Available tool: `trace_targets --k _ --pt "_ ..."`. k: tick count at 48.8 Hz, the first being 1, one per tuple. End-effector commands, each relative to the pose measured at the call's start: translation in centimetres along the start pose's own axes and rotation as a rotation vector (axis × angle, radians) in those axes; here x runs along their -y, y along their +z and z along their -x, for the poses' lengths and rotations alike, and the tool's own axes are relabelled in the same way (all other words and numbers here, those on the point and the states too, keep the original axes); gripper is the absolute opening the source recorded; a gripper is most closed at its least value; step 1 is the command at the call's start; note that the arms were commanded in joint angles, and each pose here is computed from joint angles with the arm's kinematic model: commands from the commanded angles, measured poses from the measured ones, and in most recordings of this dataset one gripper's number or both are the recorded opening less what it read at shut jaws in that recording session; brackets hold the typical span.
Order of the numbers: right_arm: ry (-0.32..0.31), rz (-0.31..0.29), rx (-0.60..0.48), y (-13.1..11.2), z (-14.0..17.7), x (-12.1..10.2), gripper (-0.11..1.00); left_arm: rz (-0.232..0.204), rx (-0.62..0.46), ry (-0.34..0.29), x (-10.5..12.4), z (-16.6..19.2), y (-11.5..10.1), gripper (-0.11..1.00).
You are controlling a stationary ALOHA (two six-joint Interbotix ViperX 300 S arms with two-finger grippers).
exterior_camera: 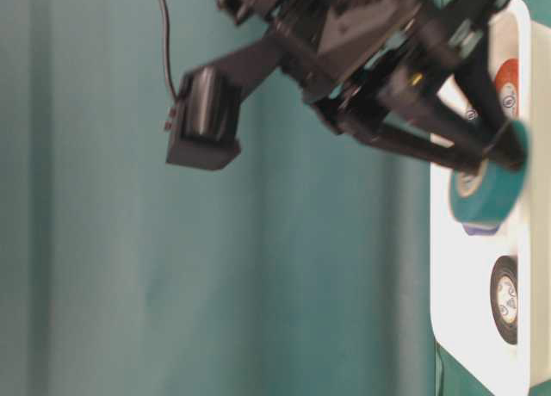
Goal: Put the tape into the white case with the right arm.
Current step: 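Carry the teal roll into the tray between black and red rolls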
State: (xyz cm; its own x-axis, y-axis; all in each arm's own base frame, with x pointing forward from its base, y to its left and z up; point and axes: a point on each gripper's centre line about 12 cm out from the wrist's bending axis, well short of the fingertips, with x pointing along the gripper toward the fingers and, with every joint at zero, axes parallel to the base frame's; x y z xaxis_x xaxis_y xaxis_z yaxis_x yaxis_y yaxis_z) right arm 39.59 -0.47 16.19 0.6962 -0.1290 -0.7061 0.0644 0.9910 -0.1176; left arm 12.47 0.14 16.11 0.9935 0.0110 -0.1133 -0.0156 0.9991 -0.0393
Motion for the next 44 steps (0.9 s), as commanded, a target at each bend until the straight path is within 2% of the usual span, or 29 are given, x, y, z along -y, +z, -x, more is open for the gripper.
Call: trace_targets --k 1,15,32,35,38,44 --pt "-0.012 -0.032 0.052 1.5 0.1 1.7 0.00 0.002 0.008 0.001 0.0 -0.1 0.4 0.00" --pt "-0.021 -0.109 0.100 1.7 -0.7 4.9 0.00 0.000 0.006 0.001 0.0 -0.1 0.4 0.00" --pt "-0.022 -0.126 0.093 1.0 -1.6 5.9 0.02 -0.001 0.008 0.001 0.0 -0.1 0.4 0.00" --pt "-0.024 -0.120 0.088 0.9 -1.7 5.9 0.11 -0.001 0.006 0.001 0.0 -0.1 0.4 0.00" --pt "-0.024 -0.116 0.091 1.0 -1.7 5.9 0.25 -0.001 0.008 0.001 0.0 -0.1 0.4 0.00" --pt "-0.024 -0.114 0.089 1.0 -1.7 5.9 0.63 -0.001 0.008 0.001 0.0 -0.1 0.5 0.00"
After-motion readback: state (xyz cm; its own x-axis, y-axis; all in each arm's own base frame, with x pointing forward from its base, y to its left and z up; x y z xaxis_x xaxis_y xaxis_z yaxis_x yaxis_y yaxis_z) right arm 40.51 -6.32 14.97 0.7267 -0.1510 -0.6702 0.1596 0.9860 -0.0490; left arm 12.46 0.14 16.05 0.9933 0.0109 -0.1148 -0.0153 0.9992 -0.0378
